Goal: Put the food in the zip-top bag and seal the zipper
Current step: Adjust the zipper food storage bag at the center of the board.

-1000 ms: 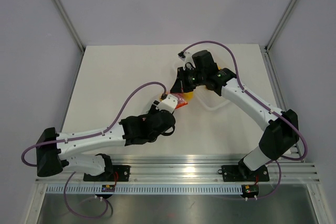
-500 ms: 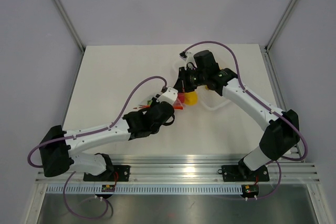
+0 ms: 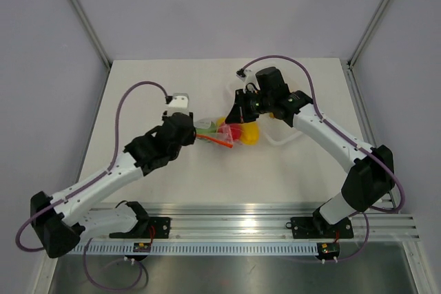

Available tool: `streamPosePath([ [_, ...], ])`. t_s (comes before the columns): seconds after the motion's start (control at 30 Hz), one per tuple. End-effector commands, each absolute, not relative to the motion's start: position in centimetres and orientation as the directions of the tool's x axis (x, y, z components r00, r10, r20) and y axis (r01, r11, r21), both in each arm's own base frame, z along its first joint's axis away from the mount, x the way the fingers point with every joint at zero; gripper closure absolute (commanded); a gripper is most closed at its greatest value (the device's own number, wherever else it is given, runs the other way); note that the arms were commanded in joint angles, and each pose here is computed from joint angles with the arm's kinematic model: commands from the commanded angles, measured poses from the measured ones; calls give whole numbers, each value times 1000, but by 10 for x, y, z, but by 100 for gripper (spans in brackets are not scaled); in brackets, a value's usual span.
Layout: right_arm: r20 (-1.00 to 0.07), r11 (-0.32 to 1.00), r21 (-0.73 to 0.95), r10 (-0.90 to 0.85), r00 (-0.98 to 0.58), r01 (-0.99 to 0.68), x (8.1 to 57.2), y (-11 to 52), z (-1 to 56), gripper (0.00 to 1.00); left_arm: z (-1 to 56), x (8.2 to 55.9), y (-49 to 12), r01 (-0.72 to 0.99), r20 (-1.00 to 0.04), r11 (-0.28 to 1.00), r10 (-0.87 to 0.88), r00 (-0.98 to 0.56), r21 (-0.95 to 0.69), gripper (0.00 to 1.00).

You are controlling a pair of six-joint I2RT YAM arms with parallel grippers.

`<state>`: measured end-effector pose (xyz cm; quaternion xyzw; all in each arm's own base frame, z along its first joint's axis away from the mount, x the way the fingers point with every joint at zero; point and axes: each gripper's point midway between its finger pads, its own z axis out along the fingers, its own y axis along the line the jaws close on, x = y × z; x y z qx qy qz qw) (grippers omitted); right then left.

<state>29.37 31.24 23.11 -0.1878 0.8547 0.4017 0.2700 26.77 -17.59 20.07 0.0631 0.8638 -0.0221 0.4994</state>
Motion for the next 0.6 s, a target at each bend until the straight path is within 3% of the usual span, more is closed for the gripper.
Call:
streamPosePath([
  [0.0, -687, 540, 583, -70, -723, -607, 295, 316, 265, 100, 207, 255, -164, 40, -794, 972, -165, -586, -231, 54],
  [0.07, -685, 534, 588, -70, -725, -607, 294, 318, 265, 100, 201, 257, -150, -14, -753, 955, -241, -613, -295, 42],
  [0.3, -684, 536, 588, -71, -726, -606, 294, 317, 264, 100, 176, 272, -128, -78, -634, 891, -377, -675, -447, 43],
  [0.47, -684, 535, 588, -72, -726, -607, 294, 317, 265, 100, 176, 273, -156, 234, -728, 876, -173, -663, -422, 48],
  [0.57, -684, 533, 589, -73, -726, -608, 294, 318, 266, 100, 170, 270, -162, 318, -752, 862, -105, -650, -394, 48],
])
